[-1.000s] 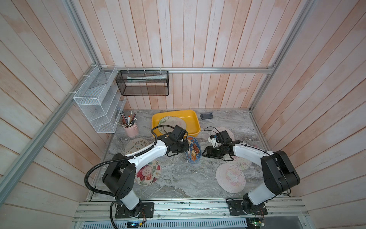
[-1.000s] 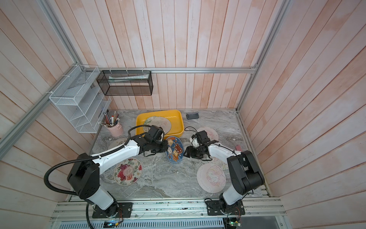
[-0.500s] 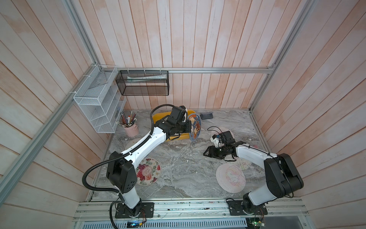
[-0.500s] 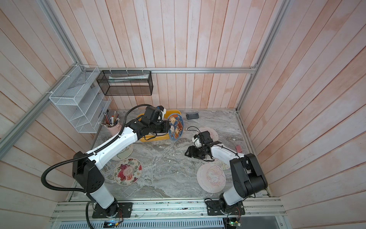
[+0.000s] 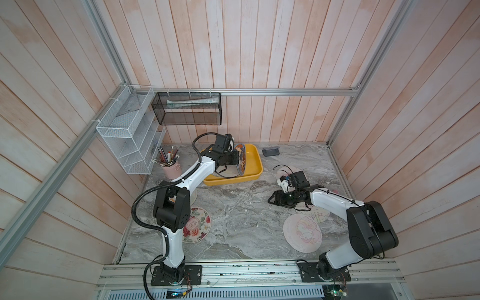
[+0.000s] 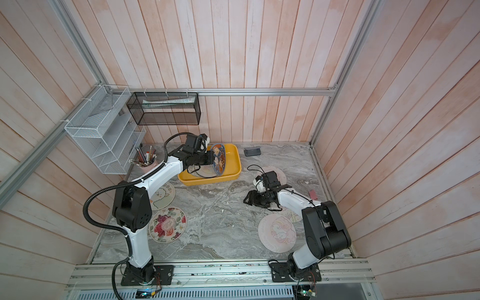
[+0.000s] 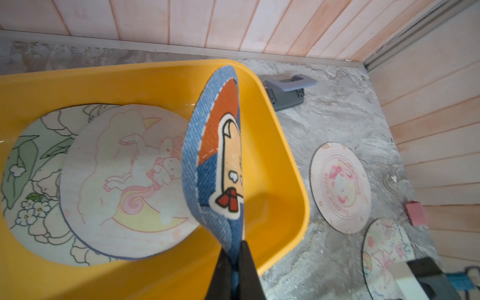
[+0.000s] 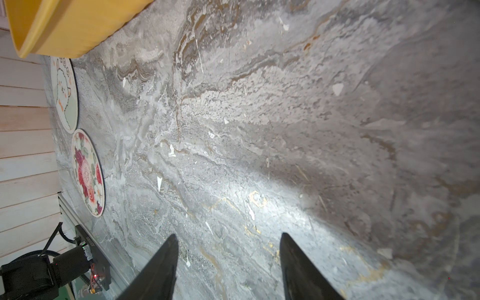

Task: Put the coasters into the storage box
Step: Place the coaster in the storage box.

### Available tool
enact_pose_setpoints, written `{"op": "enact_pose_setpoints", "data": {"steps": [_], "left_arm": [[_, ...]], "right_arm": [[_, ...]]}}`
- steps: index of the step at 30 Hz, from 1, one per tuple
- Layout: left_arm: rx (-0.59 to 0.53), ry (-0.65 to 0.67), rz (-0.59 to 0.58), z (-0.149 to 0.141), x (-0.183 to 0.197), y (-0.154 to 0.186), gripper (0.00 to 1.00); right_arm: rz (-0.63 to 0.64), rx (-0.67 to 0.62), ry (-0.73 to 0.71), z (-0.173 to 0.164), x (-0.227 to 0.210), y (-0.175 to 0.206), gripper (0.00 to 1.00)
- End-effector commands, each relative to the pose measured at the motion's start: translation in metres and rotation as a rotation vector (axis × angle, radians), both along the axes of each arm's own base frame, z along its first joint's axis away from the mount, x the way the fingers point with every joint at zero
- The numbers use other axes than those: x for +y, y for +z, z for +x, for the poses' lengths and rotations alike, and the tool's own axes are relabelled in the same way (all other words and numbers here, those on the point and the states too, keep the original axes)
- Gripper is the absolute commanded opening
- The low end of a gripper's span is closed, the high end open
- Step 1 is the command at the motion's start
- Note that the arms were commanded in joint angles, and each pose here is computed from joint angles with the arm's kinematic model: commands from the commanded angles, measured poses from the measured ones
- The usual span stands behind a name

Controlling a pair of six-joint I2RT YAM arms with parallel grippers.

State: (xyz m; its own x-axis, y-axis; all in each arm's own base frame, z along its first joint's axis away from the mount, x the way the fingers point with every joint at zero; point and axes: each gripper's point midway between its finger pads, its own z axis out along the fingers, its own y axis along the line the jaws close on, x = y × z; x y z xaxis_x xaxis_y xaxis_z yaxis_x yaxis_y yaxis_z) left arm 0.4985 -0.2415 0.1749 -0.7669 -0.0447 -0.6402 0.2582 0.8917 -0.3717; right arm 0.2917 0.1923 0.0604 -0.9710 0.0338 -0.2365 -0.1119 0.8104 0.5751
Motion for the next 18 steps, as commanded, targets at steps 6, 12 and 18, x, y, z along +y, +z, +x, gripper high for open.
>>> {"op": "enact_pose_setpoints", "data": {"steps": [6, 12, 18], "left_arm": [[0.009, 0.117, 0.077, 0.033, 0.072, -0.046, 0.00], [0.072, 0.204, 0.186, 0.033, 0.107, -0.074, 0.69], [0.067, 0.226, 0.178, 0.029, 0.110, -0.066, 0.82]], "right_arm": [[0.005, -0.007, -0.001, 0.000, -0.003, 0.004, 0.63], [0.001, -0.006, -0.015, 0.001, -0.010, 0.005, 0.65], [-0.032, -0.003, -0.061, 0.001, -0.025, 0.007, 0.72]]}}
